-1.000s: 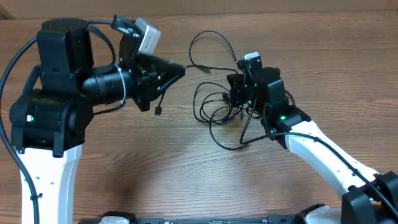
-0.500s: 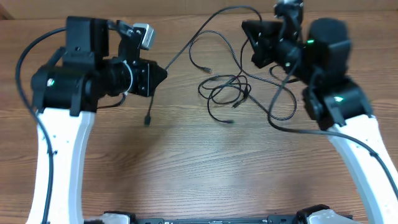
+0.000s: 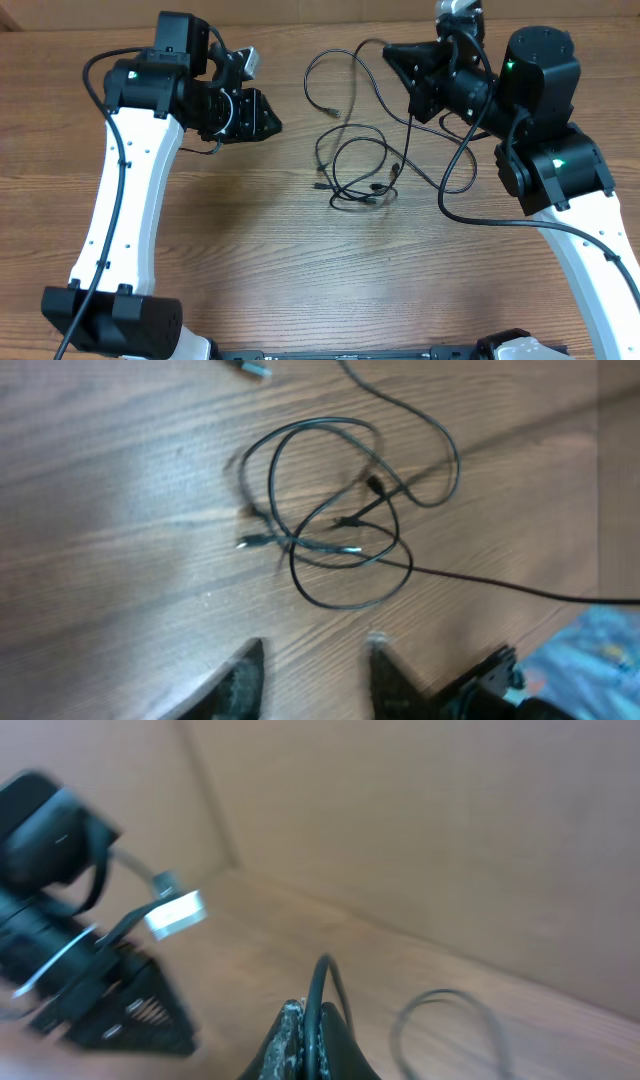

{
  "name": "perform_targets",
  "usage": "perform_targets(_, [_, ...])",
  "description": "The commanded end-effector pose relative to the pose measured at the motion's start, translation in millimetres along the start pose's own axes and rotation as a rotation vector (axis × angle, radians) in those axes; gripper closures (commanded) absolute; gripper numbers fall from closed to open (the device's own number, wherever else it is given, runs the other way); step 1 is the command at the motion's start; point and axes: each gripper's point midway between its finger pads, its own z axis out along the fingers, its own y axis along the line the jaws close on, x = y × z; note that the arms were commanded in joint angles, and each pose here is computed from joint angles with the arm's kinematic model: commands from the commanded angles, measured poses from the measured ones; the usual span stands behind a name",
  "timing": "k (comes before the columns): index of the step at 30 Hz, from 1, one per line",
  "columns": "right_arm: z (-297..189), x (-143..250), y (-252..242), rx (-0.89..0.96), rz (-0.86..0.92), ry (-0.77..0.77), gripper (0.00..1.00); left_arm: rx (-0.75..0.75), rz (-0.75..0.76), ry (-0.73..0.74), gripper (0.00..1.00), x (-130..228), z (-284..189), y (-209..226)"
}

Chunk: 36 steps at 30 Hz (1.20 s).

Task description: Untangle cables

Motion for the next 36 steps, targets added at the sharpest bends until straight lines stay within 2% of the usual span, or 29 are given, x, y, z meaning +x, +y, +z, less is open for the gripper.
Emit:
perform_targets(1, [-30.9, -39.8, -30.1, 0.261, -0.052, -0.121, 0.96, -0.012, -0.031, 0.034, 0.53, -0.2, 9.8, 8.9])
perform_targets(6, [-74.0, -70.1, -67.7, 0.581, -0.076, -0.218, 0.96, -0.018, -0.054, 0.074, 0.31, 2.6, 20.1, 15.4])
perform_targets(7, [-83.4, -76.8, -72.5, 0.633, -0.09, -0.235, 0.96, -0.018, -0.057, 0.078, 0.23, 2.7, 21.6, 16.3])
perform_targets(8, [-93.1, -83.5, -77.4, 0.683, -0.109, -0.25, 0.96, -0.019, -0.06, 0.084, 0.09, 2.9, 23.5, 17.3])
perform_targets(9, [-103.3, -90.4, -84.1, 0.741, -0.13, -0.264, 0.96, -0.019, -0.062, 0.087, 0.0, 2.9, 24.8, 18.1])
perform_targets(15, [-184.0, -110.6, -146.9, 1.139, -0.137, -0.344, 0.96, -0.023, -0.071, 0.104, 0.0, 2.8, 31.5, 22.2])
perform_targets(24, [-304.5, -113.2, -219.6, 1.475, -0.115, -0.415, 0.96, -0.034, -0.071, 0.103, 0.0, 2.6, 31.7, 24.3])
perform_targets(27, [-333.5, -112.0, -238.1, 1.513, -0.129, -0.422, 0.96, -0.033, -0.071, 0.103, 0.0, 2.6, 31.7, 24.1])
perform_targets(32, [-352.0, -113.4, -261.8, 1.481, -0.17, -0.431, 0.96, -0.033, -0.071, 0.103, 0.01, 2.6, 31.7, 24.2])
perform_targets(36, [-361.0, -80.2, -307.1, 1.541, -0.117, -0.323, 0.96, -0.033, -0.071, 0.103, 0.01, 2.6, 31.7, 24.2])
